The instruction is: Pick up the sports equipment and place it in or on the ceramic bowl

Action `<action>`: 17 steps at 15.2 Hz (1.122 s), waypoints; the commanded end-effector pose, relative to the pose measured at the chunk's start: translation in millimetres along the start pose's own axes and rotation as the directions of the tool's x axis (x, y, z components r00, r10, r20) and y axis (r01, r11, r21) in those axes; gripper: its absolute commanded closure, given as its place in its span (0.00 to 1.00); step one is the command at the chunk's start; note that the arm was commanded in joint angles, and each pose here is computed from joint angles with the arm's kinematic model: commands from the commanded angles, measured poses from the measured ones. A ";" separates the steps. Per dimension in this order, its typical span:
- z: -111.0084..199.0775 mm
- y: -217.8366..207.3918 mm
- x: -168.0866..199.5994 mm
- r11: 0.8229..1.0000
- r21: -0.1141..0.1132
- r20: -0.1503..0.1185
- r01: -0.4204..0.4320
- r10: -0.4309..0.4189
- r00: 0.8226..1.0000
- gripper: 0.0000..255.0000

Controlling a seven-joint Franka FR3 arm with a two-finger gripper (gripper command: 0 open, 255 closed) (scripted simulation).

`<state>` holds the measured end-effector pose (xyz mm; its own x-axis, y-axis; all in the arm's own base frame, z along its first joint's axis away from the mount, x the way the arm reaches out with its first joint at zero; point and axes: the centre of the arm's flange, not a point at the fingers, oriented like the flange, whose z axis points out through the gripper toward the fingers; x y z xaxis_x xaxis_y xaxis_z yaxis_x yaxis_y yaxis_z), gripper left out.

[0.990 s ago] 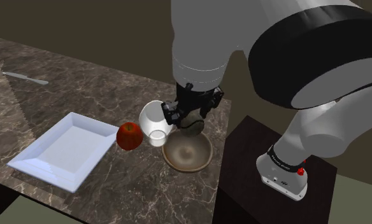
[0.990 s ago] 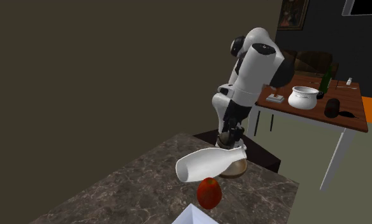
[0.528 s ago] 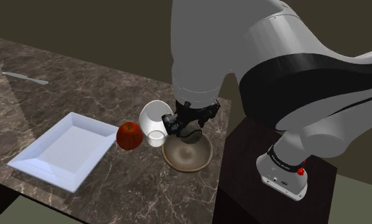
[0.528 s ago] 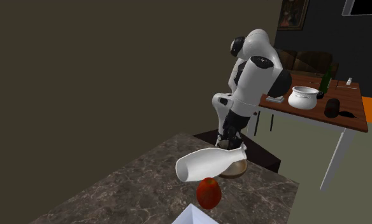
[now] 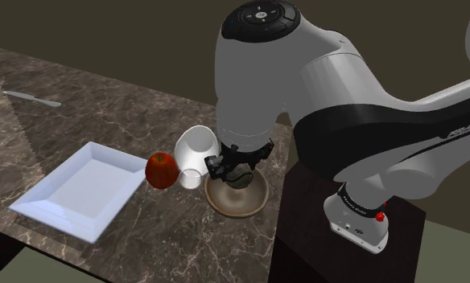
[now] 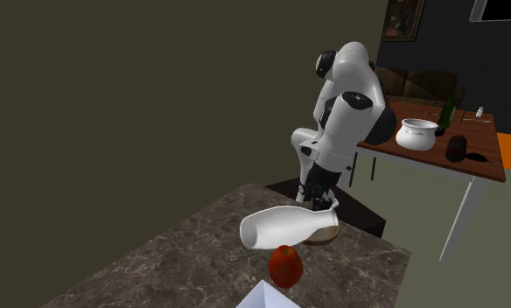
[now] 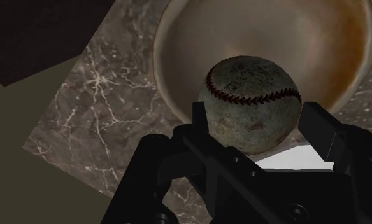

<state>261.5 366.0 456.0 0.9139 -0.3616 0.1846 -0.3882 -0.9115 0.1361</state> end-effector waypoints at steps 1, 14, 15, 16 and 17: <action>0.5 -0.2 0.0 1.000 0.000 0.000 0.000 0.000 1.000 1.00; -39.1 -0.2 0.0 1.000 0.000 0.000 0.000 0.000 1.000 0.00; -49.5 -0.2 0.0 1.000 0.000 0.000 0.000 0.000 1.000 0.00; -49.5 -0.2 0.0 1.000 0.000 0.000 0.000 0.000 1.000 0.00; -49.5 -0.2 0.0 1.000 0.000 0.000 0.000 0.000 1.000 0.00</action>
<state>256.3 374.9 502.2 0.9138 -0.3616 0.1852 -0.3881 -0.9117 0.1349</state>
